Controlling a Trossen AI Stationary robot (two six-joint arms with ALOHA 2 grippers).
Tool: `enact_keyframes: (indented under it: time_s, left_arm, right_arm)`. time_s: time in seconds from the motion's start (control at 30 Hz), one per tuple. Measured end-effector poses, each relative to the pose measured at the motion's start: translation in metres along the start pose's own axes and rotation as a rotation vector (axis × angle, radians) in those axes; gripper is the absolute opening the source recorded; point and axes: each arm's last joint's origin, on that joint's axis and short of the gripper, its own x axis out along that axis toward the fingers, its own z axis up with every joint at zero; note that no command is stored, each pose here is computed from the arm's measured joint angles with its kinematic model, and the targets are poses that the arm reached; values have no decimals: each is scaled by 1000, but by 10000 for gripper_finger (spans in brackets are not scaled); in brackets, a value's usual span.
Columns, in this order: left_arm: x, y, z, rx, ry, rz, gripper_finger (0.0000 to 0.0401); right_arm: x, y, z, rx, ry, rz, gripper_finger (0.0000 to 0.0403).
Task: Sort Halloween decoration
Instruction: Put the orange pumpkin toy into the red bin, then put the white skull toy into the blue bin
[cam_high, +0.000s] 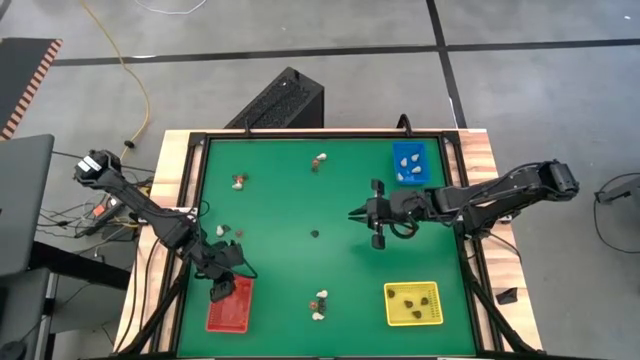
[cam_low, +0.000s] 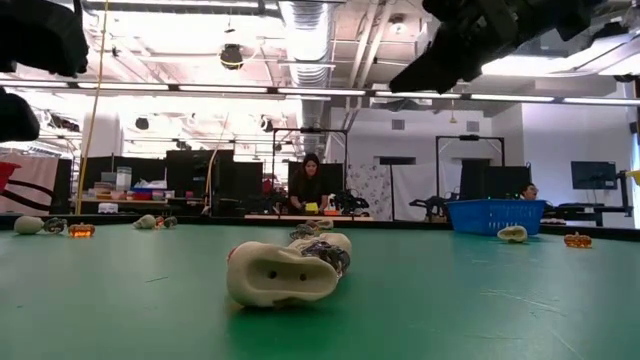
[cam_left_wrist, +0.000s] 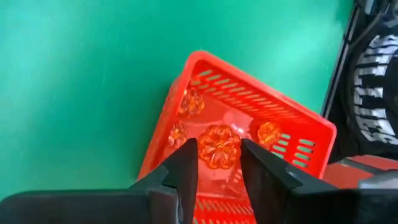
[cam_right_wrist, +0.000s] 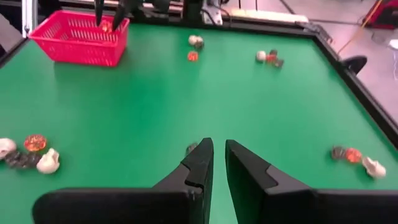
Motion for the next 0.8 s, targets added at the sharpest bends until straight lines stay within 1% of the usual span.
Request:
enact_keyframes:
  time_s: [0.23, 0.3, 0.4, 0.47, 0.5, 0.57, 0.6, 0.67, 0.73, 0.8]
  left_arm:
    - [0, -1, -2, -17, 64, -33, 163]
    - [0, -2, -3, -38, 101, -55, 177]
    - [-1, -3, -3, -42, 156, -99, 190]
    - [-1, -5, 0, -9, 127, -116, 191]
    - [-1, -7, 2, 22, 88, -125, 191]
    - [-1, -11, 7, 119, -6, -149, 189]
    - [-2, -13, 10, 185, -67, -156, 188]
    - [-4, -16, 19, 340, -218, -135, 185]
    - [-7, -17, 29, 509, -386, -56, 181]
    - [-10, -16, 41, 644, -526, 62, 179]
  right_arm:
    - [0, -1, 7, -53, -68, -10, 76]
    - [0, -3, 9, -53, -87, -16, 76]
    - [0, -6, 9, -46, -88, -27, 76]
    - [1, -8, 8, -31, -84, -26, 76]
    - [2, -9, 8, -29, -82, -17, 76]
    - [6, -11, 6, -24, -75, 5, 76]
    - [9, -12, 3, -19, -57, 14, 76]
    - [16, -14, 0, -5, -27, 20, 76]
    - [23, -15, -6, 6, 59, 29, 76]
    - [28, -17, -7, 21, 158, 35, 76]
